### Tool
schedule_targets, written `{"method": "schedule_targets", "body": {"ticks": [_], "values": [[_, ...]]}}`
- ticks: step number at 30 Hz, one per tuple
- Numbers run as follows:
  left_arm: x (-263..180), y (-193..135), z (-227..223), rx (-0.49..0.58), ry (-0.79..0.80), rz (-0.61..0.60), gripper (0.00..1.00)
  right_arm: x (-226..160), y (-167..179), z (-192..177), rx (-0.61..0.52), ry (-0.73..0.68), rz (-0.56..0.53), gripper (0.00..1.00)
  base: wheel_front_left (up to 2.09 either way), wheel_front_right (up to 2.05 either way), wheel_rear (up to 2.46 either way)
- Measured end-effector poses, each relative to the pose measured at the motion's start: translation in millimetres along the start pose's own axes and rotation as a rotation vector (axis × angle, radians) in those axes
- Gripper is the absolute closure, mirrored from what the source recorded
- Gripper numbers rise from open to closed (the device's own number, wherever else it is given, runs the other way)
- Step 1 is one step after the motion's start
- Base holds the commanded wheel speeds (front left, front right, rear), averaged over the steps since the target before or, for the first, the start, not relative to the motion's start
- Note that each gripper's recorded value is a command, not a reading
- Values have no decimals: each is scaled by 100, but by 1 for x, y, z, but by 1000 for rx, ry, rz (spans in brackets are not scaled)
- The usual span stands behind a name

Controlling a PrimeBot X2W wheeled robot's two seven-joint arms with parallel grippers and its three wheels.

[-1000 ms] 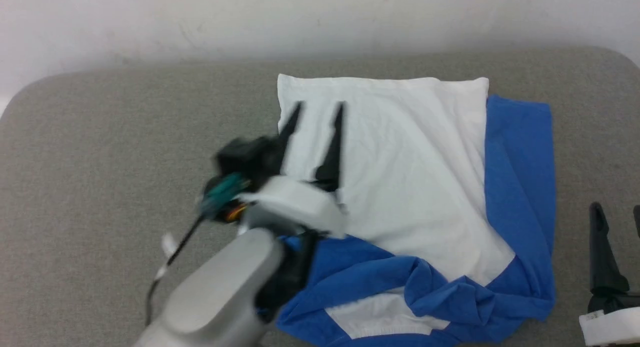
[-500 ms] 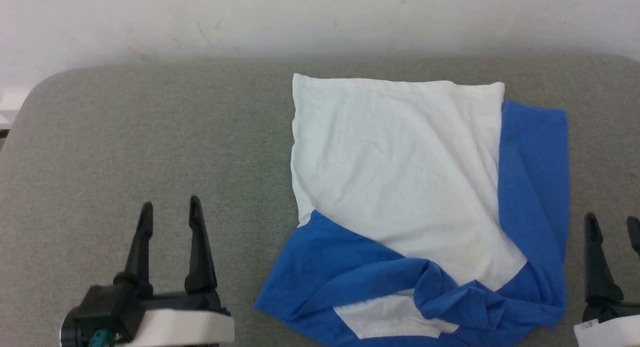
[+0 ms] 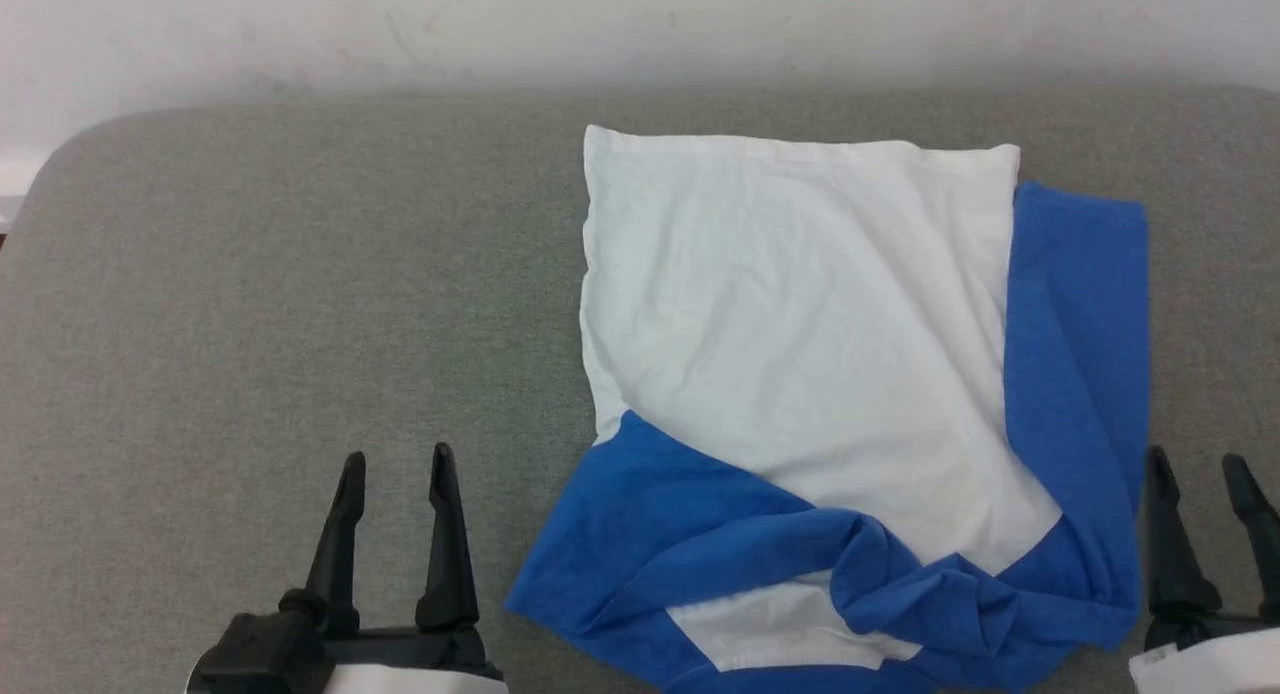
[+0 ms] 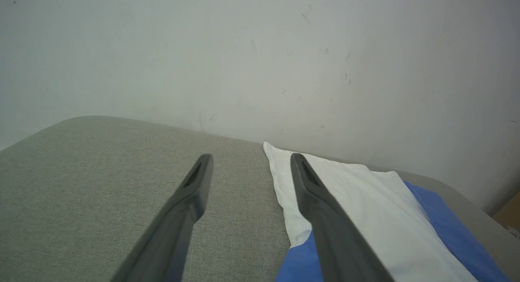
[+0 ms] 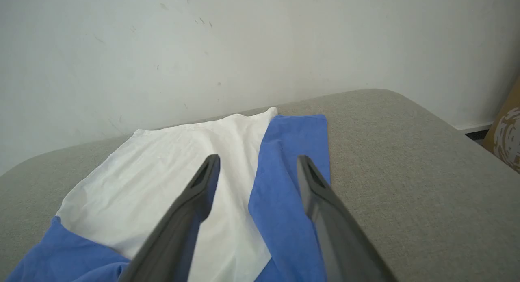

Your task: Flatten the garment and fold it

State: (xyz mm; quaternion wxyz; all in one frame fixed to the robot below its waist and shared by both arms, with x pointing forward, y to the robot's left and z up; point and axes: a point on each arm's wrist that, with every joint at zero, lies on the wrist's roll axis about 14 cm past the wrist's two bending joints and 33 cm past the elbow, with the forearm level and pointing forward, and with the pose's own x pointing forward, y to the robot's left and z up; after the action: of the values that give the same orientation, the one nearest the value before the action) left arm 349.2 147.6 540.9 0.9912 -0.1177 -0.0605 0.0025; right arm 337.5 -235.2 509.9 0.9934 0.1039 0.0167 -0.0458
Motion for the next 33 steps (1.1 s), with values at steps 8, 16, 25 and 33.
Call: {"method": "schedule_targets", "body": {"ticks": [8,16,25,33], "values": [[19,-3,-7,16,-11,-10,0,54,4,49,-60,-62,125,0,0,0,0],[46,-8,-22,16,-9,-12,0,139,-21,94,-114,1,163,0,0,0,0],[76,-20,-55,37,24,-38,0,199,-83,12,-48,378,-1,0,0,0,0],[86,-24,-89,46,89,-42,0,228,-114,-47,-90,511,-93,0,0,0,0]]}}
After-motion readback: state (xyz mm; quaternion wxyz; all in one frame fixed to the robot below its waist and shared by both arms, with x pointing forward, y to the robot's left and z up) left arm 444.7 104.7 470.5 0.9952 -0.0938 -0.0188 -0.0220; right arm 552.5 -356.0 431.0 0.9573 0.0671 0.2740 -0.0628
